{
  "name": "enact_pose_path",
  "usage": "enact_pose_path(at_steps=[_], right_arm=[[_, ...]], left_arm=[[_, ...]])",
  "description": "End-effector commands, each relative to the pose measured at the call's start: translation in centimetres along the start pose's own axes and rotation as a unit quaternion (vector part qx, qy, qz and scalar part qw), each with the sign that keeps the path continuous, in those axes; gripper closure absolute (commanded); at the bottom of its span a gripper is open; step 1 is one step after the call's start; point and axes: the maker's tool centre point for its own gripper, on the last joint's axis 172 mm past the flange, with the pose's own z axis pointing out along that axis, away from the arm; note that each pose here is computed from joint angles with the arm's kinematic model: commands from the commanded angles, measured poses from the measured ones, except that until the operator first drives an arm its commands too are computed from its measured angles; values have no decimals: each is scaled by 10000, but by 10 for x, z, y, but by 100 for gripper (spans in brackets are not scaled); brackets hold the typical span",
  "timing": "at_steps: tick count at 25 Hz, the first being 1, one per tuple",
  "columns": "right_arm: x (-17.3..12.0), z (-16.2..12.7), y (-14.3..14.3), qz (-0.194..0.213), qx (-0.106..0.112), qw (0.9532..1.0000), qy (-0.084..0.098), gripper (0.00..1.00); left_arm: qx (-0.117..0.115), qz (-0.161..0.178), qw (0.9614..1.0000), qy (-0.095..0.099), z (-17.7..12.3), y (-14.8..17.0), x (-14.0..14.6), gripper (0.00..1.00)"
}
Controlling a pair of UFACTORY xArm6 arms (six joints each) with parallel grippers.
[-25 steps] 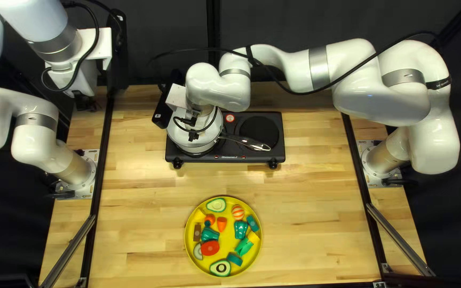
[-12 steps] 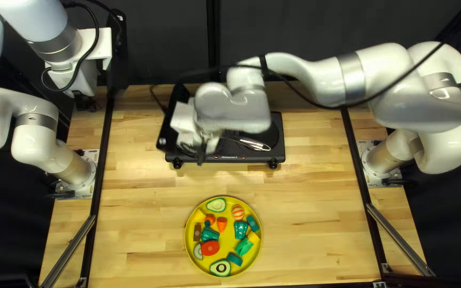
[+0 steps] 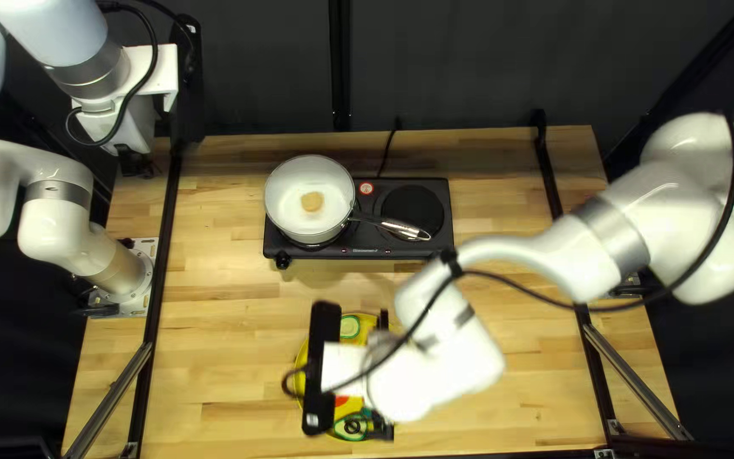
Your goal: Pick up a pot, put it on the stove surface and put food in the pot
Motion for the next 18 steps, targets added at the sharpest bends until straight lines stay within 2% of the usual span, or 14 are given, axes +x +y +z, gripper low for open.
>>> enact_pose_path(at_steps=[1,4,8,13,18], right_arm=[[0,24,-29,-57,75,9999,-35,0],[2,37,-38,13,14,10000,-46,0],[6,47,-45,-15,75,10000,-10,0],[10,57,-54,-442,241,9986,-143,0],[9,57,-50,-484,255,9983,-182,0]], left_arm=[[0,0,10000,0,0,0,0,0],[0,0,10000,0,0,0,0,0],[0,0,10000,0,0,0,0,0],[0,0,10000,0,0,0,0,0],[0,0,10000,0,0,0,0,0]])
